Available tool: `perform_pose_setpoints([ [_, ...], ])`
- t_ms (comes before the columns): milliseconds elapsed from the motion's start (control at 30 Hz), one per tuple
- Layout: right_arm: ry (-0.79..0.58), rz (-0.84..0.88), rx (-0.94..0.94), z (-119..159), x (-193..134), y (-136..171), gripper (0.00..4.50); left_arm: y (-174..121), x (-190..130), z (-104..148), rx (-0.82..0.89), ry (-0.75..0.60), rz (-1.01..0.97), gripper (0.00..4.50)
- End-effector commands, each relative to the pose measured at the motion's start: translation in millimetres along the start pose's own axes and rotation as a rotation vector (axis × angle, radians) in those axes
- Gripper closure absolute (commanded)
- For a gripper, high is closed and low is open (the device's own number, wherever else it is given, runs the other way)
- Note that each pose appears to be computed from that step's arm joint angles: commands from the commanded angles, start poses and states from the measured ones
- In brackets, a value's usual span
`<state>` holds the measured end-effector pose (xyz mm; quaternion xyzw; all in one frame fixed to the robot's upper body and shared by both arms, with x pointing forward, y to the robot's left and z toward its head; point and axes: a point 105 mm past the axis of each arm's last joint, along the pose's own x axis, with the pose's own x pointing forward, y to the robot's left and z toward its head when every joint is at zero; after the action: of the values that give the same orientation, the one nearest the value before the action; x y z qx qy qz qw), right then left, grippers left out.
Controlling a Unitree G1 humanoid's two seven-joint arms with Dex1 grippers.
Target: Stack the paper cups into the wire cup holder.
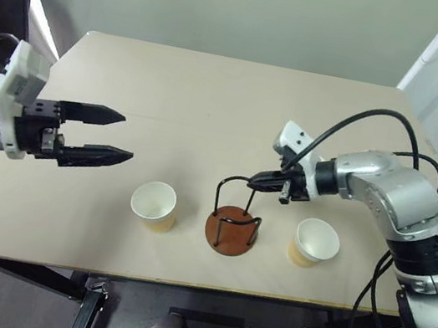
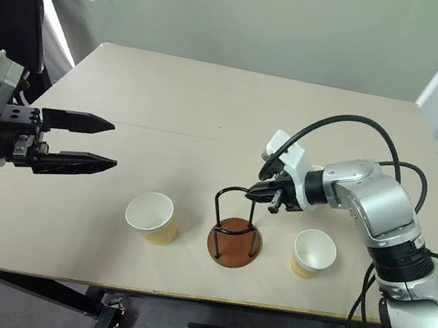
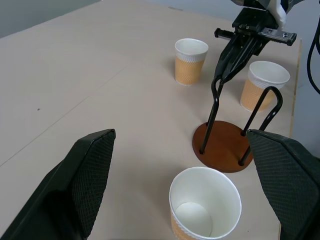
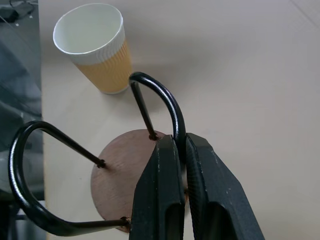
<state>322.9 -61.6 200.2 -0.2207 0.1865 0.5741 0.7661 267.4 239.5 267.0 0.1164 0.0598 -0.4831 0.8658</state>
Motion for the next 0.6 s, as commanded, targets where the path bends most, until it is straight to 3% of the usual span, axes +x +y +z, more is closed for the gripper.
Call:
perform_pose_setpoints([
  [33, 0.031, -0.052, -0.031, -7, 3, -9, 4.49, -2, -6, 12, 0.053, -0.006, 0.020, 0.00],
  [167, 0.034, -0.060, -0.026, -8, 2, -12, 4.49, -2, -6, 13, 0.054, -0.005, 0.021, 0.00],
  [200, 0.037, -0.059, -0.022, -8, 2, -12, 3.96, -2, -6, 13, 0.054, -0.005, 0.020, 0.00],
  [300, 0.046, -0.054, -0.017, -10, 2, -11, 3.07, -2, -6, 13, 0.054, -0.006, 0.020, 0.00],
  [567, 0.030, -0.031, -0.044, 2, -6, -8, 0.14, -2, -6, 14, 0.049, -0.013, 0.008, 0.00],
  [600, 0.021, -0.023, -0.049, 6, -10, -7, 0.02, -3, -6, 15, 0.047, -0.017, 0.000, 0.00],
])
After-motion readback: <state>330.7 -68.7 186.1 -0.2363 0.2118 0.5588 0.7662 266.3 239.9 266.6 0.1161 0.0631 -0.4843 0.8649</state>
